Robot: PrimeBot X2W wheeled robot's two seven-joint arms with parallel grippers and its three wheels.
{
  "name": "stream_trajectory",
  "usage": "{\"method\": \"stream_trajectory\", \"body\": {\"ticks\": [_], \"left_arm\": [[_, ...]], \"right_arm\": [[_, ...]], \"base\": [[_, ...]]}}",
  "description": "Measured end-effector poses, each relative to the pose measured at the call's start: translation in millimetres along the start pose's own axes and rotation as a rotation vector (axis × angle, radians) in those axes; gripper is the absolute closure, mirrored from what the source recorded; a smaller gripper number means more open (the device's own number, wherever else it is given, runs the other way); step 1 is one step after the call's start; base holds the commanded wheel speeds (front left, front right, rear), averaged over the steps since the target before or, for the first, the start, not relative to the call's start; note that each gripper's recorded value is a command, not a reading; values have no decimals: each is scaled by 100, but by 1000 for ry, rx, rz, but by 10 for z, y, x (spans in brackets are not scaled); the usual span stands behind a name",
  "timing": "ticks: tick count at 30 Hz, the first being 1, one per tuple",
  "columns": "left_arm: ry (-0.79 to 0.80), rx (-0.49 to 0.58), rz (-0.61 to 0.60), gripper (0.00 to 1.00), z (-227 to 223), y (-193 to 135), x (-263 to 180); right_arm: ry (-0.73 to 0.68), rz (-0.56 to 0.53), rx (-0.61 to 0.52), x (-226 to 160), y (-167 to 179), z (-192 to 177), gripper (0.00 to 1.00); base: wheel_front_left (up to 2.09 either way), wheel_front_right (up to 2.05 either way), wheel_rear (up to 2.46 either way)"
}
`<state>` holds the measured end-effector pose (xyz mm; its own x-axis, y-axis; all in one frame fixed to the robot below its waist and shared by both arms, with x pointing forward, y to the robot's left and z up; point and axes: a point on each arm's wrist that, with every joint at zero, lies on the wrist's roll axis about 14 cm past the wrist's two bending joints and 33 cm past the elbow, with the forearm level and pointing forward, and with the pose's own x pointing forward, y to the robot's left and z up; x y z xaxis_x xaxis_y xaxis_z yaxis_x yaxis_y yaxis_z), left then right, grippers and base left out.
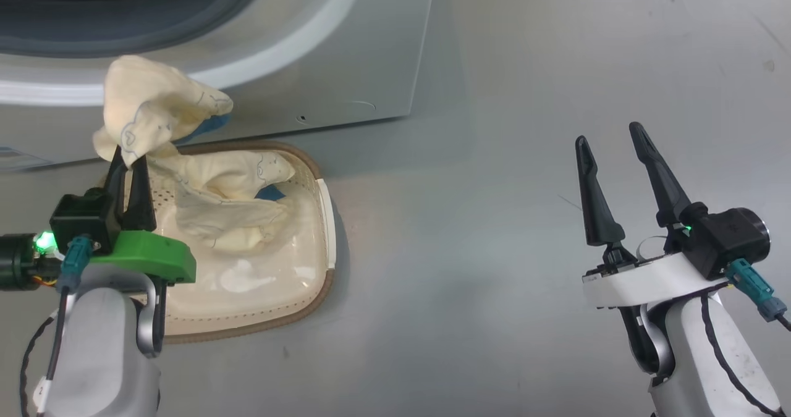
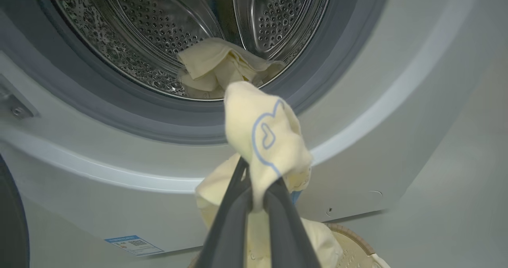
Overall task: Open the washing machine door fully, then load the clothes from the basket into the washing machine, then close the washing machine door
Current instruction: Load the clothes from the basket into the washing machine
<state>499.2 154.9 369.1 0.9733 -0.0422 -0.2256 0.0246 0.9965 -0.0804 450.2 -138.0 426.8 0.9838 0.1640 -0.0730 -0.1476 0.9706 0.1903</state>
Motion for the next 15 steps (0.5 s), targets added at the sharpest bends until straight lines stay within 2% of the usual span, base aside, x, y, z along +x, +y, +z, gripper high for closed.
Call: {"method": "stream_trajectory", "body": {"ticks": [5,15], "left_arm": [[-51,17,15,100,240,78,-223],[-96,26,47,100,450,197,-763]], "right_arm": [[-25,41,2,-86,158,130,0],[-46,89,5,-379,394,287,0]], "base": [[0,0,0],[0,0,0]]}}
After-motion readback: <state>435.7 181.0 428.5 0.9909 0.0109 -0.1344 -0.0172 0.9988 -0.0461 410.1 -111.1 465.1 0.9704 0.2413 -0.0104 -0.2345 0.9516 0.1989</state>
